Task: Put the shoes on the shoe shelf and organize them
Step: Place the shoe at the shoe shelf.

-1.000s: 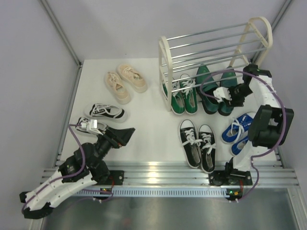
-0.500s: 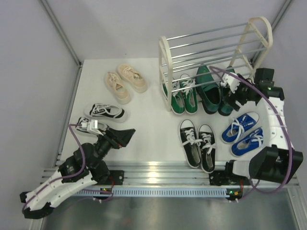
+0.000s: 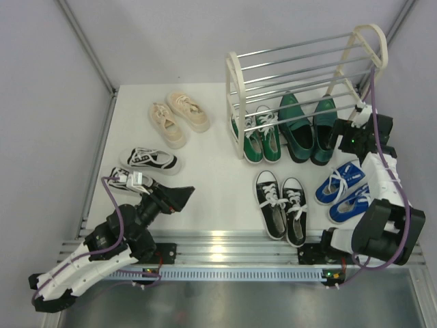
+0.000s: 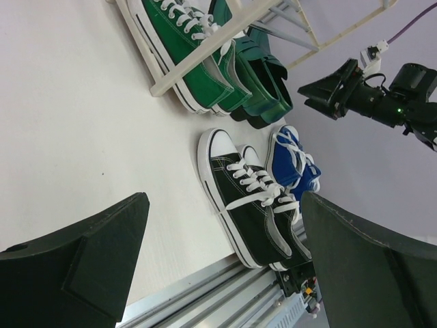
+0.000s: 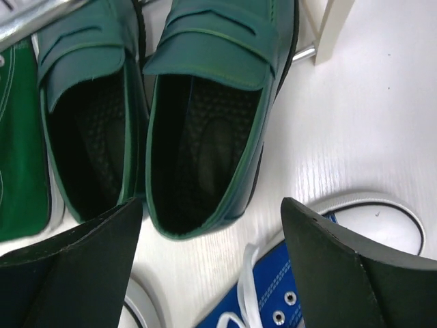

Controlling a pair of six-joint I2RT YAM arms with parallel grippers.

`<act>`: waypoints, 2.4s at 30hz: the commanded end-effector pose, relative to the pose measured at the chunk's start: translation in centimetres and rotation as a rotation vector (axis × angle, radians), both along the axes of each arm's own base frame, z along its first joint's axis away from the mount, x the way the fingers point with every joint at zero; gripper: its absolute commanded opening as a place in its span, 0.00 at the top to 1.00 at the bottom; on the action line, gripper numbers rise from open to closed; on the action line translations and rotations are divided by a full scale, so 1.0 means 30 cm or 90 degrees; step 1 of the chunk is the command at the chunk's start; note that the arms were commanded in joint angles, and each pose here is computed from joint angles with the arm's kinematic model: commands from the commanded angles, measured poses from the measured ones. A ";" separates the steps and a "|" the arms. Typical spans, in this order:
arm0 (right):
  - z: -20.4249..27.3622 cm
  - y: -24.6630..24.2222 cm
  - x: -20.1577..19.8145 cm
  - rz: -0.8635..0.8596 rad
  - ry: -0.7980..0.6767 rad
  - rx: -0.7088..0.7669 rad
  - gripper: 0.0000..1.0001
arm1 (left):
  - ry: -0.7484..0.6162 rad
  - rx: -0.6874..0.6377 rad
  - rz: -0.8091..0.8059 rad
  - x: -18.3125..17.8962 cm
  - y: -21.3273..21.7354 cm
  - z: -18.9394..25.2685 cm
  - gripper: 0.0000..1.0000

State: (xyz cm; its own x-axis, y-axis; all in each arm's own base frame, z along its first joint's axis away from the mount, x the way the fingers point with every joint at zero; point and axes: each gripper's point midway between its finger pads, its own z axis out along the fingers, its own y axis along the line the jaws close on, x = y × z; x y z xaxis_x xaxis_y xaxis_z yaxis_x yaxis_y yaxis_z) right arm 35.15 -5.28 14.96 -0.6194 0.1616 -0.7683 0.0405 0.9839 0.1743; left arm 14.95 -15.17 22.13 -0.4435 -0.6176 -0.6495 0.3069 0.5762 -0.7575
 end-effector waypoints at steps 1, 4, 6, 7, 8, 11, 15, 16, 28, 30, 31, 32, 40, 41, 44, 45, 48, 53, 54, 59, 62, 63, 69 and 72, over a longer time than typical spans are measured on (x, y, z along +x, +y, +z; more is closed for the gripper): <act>0.075 -0.042 0.109 -0.093 -0.077 0.048 0.19 | 0.003 -0.007 -0.013 -0.007 -0.013 -0.010 0.02; 0.036 -0.059 0.128 -0.114 -0.062 0.050 0.26 | 0.005 -0.009 -0.016 -0.009 -0.016 -0.013 0.02; 0.001 -0.066 0.138 -0.116 -0.048 0.050 0.30 | 0.005 -0.010 -0.015 -0.008 -0.015 -0.011 0.02; -0.009 -0.070 0.143 -0.119 -0.042 0.048 0.33 | 0.005 -0.011 -0.015 -0.009 -0.015 -0.010 0.02; -0.033 -0.077 0.146 -0.123 -0.031 0.044 0.34 | 0.006 -0.011 -0.016 -0.009 -0.016 -0.012 0.02; -0.065 -0.083 0.152 -0.126 -0.022 0.039 0.38 | 0.010 -0.014 -0.017 -0.009 -0.019 -0.017 0.02; -0.084 -0.084 0.168 -0.123 -0.026 0.038 0.54 | 0.014 -0.017 -0.018 -0.010 -0.022 -0.020 0.02; -0.085 -0.084 0.169 -0.122 -0.026 0.038 0.63 | 0.013 -0.019 -0.020 -0.012 -0.022 -0.015 0.02; -0.041 -0.070 0.185 -0.112 -0.046 0.052 1.00 | 0.003 -0.020 -0.016 -0.011 -0.013 0.006 0.02; -0.004 -0.074 0.190 -0.111 -0.071 0.044 1.00 | -0.001 -0.020 -0.016 -0.012 -0.011 0.014 0.02; 0.004 -0.075 0.187 -0.111 -0.080 0.040 1.00 | -0.003 -0.019 -0.014 -0.011 -0.009 0.016 0.02; 0.016 -0.073 0.186 -0.109 -0.090 0.038 1.00 | -0.004 -0.019 -0.014 -0.011 -0.009 0.018 0.02; 0.153 -0.066 0.219 -0.077 -0.185 0.012 1.00 | -0.004 -0.021 -0.016 -0.013 -0.010 0.022 0.02; 0.151 -0.068 0.226 -0.075 -0.183 0.010 1.00 | -0.004 -0.021 -0.016 -0.013 -0.010 0.022 0.02; 0.164 -0.067 0.246 -0.066 -0.192 0.011 1.00 | -0.005 -0.023 -0.015 -0.013 -0.008 0.027 0.02; 0.174 -0.065 0.253 -0.065 -0.197 0.014 1.00 | -0.004 -0.023 -0.015 -0.012 -0.009 0.025 0.02; 0.189 -0.058 0.275 -0.064 -0.208 0.022 1.00 | -0.004 -0.025 -0.012 -0.011 -0.007 0.027 0.02; 0.237 -0.051 0.308 -0.072 -0.234 0.049 1.00 | -0.007 -0.028 -0.009 -0.010 -0.003 0.035 0.02; 0.250 -0.046 0.314 -0.072 -0.241 0.055 1.00 | -0.007 -0.027 -0.009 -0.009 -0.002 0.037 0.02; 0.281 -0.032 0.337 -0.070 -0.255 0.083 1.00 | -0.010 -0.031 -0.006 -0.009 0.002 0.047 0.02; 0.278 -0.023 0.347 -0.074 -0.256 0.106 1.00 | -0.008 -0.032 -0.006 -0.007 -0.001 0.044 0.02; 0.281 -0.020 0.352 -0.078 -0.259 0.120 1.00 | -0.008 -0.033 -0.006 -0.007 -0.001 0.043 0.02; 0.274 -0.003 0.368 -0.095 -0.257 0.176 1.00 | -0.010 -0.036 -0.006 -0.008 0.000 0.055 0.02; 0.282 0.004 0.368 -0.101 -0.263 0.197 1.00 | -0.011 -0.037 -0.005 -0.008 0.002 0.059 0.02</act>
State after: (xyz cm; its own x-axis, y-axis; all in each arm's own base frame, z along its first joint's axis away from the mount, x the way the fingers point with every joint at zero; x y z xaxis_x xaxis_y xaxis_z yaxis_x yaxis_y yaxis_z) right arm 43.37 -6.48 16.26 -0.3964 0.4627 -0.7930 0.1980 0.8865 0.4183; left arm 14.71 -15.68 21.43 -0.4727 -0.6115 -0.6345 0.3015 0.5643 -0.7685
